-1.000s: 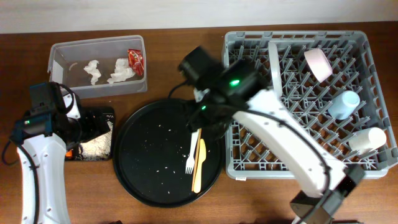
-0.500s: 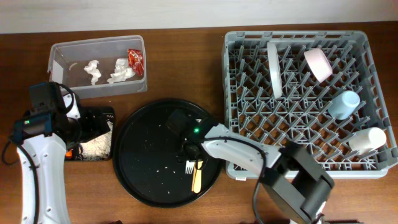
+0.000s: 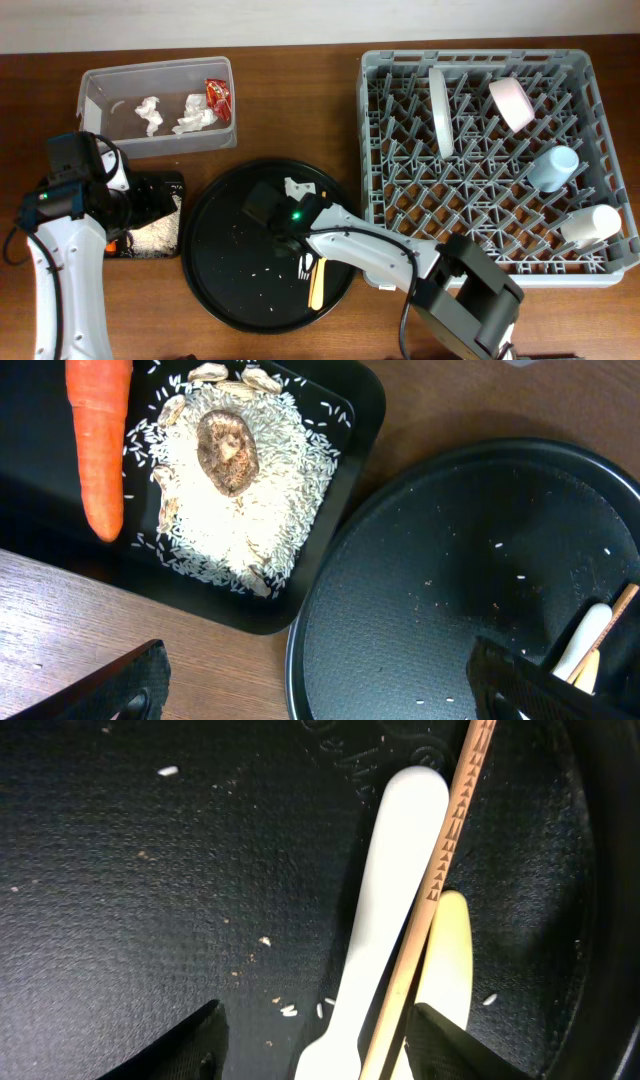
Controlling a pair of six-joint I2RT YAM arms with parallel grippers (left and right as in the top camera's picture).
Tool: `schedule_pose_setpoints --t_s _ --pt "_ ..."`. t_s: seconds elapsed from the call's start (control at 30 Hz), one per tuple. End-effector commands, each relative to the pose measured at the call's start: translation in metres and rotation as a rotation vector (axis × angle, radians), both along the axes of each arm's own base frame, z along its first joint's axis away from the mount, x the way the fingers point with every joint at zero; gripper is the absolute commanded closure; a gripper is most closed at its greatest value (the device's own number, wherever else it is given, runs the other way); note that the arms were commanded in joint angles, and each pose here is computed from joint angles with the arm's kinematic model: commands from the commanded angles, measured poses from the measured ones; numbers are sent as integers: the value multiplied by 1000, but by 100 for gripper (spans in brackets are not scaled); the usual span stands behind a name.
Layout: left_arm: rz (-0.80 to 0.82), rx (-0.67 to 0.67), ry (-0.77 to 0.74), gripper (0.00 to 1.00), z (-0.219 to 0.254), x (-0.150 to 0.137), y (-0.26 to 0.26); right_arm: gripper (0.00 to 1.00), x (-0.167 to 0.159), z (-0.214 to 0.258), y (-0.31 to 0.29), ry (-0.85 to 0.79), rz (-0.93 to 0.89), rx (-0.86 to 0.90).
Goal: Sort waste into correct bins and load items into the dishwasher rack
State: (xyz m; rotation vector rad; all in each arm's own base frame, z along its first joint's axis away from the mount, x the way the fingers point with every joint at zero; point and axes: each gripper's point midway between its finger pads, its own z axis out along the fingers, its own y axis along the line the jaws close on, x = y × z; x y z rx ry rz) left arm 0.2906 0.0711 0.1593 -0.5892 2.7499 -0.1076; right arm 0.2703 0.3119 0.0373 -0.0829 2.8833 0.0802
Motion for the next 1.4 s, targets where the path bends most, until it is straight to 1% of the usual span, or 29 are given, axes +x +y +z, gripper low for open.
schedule_pose_setpoints --t_s 0.0,0.07,0.13,0.17,0.23,0.27,0.3,0.33,0.4,0.47,0.6,0.63,0.67,0.73,0.77,0.87,0.93,1.03,1.1,1.17,1.23,1.3,1.37 --pt "-1 -9 -18 5 6 1 -1 39 1 -15 1 10 -35 -25" --pt "-1 -9 -18 5 6 1 -1 39 -3 -28 -1 38 -36 -46" --pt "-1 -9 -18 5 6 1 -1 45 -5 -41 -3 58 -36 -69" --pt "-1 -9 -17 5 6 1 -1 51 -5 -45 -3 61 -36 -72" --pt "-1 -9 -17 5 6 1 -1 53 -5 -46 -3 61 -35 -74" --pt "-1 -9 -17 5 6 1 -1 61 -4 -46 -3 59 -36 -76" --pt "-1 -9 -17 5 6 1 -1 74 -4 -46 -3 59 -36 -77" --pt "-1 -9 -17 5 6 1 -1 83 -4 -46 -4 59 -37 -77" --pt "-1 -9 -18 5 6 1 -1 89 -5 -45 -6 64 -36 -84" --pt "-1 -9 -17 5 6 1 -1 92 -5 -42 -8 60 -19 -96" --pt "-1 -9 -17 5 6 1 -1 93 2 -22 -16 19 -25 -141" --pt "-1 -9 -17 5 6 1 -1 90 2 -20 -15 19 -25 -141" --pt "-1 -9 -17 5 6 1 -1 85 2 -20 -15 21 -24 -144" --pt "-1 -9 -17 5 6 1 -1 84 2 -20 -16 23 -24 -146" --pt "-1 -9 -17 5 6 1 -1 81 1 -20 -16 23 -24 -146" --pt "-1 -9 -17 5 6 1 -1 81 1 -20 -16 23 -24 -146" --pt "-1 -9 -17 5 6 1 -1 96 1 -20 -16 23 -24 -147" --pt "-1 -9 -17 5 6 1 -1 96 1 -17 -18 25 -16 -154" --pt "-1 -9 -16 5 6 1 -1 96 11 14 -23 -32 -12 -192" --pt "-1 -9 -17 5 6 1 -1 96 26 58 -24 -92 -38 -156" --pt "-1 -9 -17 5 6 1 -1 96 39 94 -36 -113 -14 -135" --pt "-1 -9 -17 5 6 1 -1 96 56 135 -68 -155 -71 -103" --pt "-1 -9 -17 5 6 1 -1 96 76 167 -116 -197 -103 -98"
